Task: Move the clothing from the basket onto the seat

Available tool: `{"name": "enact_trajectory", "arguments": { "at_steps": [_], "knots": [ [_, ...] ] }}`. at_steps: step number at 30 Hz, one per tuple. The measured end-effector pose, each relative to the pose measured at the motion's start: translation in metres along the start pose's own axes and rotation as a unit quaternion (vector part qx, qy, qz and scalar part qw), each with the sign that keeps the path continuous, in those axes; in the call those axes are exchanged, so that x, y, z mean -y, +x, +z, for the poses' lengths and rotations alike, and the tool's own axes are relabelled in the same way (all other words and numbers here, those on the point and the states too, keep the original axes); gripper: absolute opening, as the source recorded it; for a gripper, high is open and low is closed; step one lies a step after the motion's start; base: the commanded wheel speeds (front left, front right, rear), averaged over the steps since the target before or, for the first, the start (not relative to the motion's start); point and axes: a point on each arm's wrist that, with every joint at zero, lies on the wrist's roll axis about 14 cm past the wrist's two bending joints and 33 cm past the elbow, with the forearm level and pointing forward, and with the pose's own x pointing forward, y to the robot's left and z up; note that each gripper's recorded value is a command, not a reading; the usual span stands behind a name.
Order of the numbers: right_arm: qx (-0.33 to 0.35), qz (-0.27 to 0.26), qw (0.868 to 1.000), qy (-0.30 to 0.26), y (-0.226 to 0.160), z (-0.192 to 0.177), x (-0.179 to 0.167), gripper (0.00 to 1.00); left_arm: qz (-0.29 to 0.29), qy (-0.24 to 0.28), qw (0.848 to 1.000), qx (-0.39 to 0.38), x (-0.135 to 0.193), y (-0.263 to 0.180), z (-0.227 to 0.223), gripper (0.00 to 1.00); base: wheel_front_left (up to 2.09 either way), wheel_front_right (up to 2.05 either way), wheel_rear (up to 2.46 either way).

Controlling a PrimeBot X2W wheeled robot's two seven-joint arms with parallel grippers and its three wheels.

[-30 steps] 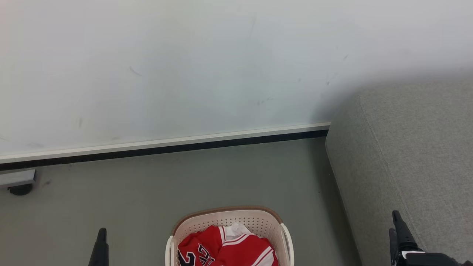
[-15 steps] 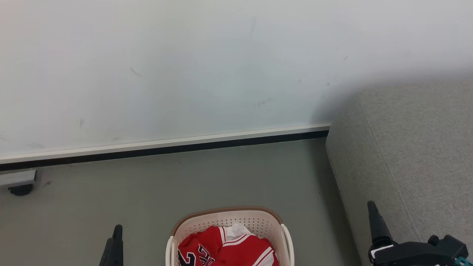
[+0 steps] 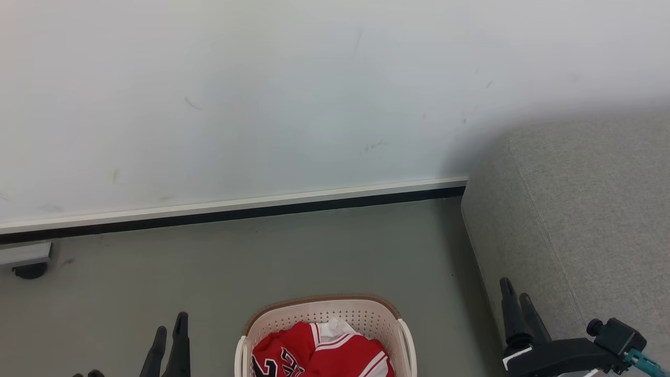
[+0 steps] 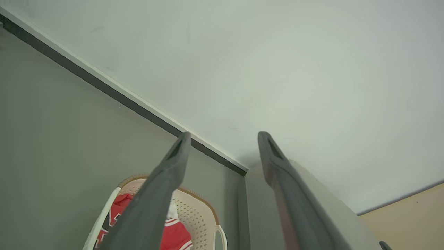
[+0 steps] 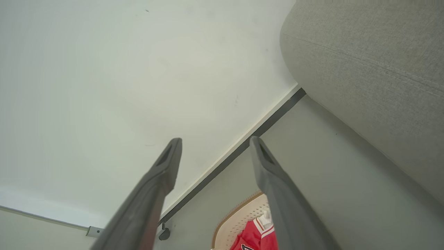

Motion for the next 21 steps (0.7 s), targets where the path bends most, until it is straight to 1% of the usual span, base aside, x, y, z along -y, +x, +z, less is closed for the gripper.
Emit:
{"name": "enact_trajectory", "arguments": {
  "at_steps": [10,21],
  "knots": [
    [-0.007,0.026,0.997,-0.069,-0.003,-0.008,-0.014,1.00,-0.009,0.075,0.997,0.006,0.009,-0.001,0.001,1.00,0.00,0.00,0.00],
    [-0.008,0.060,0.989,-0.137,-0.005,-0.013,-0.030,1.00,-0.016,0.147,0.989,0.016,0.016,-0.005,0.004,1.00,0.00,0.00,0.00]
  ]
}}
